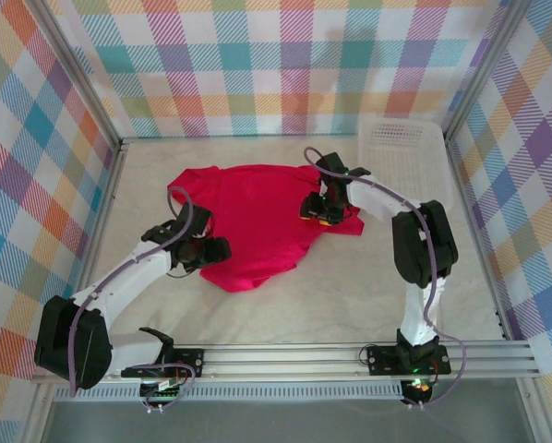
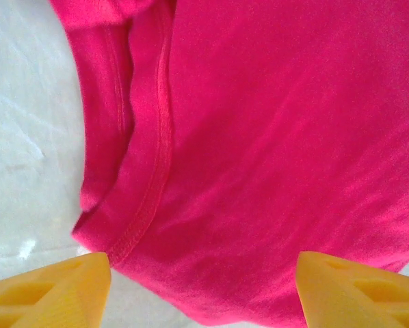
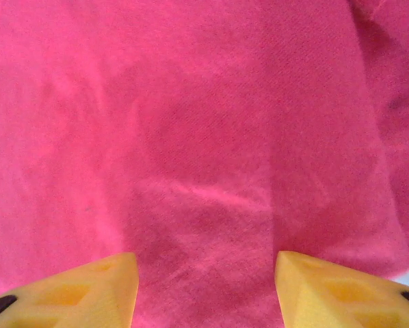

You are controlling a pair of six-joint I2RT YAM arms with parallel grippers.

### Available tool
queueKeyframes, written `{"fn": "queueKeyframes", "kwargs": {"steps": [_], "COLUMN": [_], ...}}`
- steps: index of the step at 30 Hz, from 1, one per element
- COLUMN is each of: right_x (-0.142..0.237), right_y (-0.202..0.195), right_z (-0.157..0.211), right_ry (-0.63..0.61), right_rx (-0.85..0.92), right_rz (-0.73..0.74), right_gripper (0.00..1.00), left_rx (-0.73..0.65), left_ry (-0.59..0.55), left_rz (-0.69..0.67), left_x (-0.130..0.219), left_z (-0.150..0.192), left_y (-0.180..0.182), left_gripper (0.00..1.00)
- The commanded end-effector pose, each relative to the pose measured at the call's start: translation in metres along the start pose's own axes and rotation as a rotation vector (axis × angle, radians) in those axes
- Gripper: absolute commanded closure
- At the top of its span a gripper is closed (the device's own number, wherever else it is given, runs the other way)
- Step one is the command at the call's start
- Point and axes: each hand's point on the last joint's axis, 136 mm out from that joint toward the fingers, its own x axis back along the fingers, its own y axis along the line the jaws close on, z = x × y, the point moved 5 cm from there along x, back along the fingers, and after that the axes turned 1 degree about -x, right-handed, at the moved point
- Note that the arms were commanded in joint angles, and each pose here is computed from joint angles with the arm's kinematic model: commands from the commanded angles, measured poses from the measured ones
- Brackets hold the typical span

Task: Fold the inside-out t-shirt

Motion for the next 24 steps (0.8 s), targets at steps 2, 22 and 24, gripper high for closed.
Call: {"fn": "queueKeyframes", "kwargs": {"steps": [2, 22, 24], "right_x": [-0.003, -0.019, -0.016], "right_y": [-0.007, -0.030, -0.025], "right_z": [0.007, -0.019, -0.023], "right_ry": [0.024, -0.052, -0.053], "right_rx": [-0.006, 0.003, 0.000], "right_rz": [0.040, 0.100, 0.088], "right_gripper": [0.43, 0.52, 0.80], "left_rx": [0.050, 0.068, 0.046], "left_ry": [0.019, 0.000, -0.011], "left_rz": [0.048, -0.101, -0.155], "left_x": [-0.007, -0.051, -0.045], "left_z": [0.020, 0.009, 0.000], "left_y": [0.004, 0.015, 0.018], "left_gripper": [0.26, 0.58, 0.78]}}
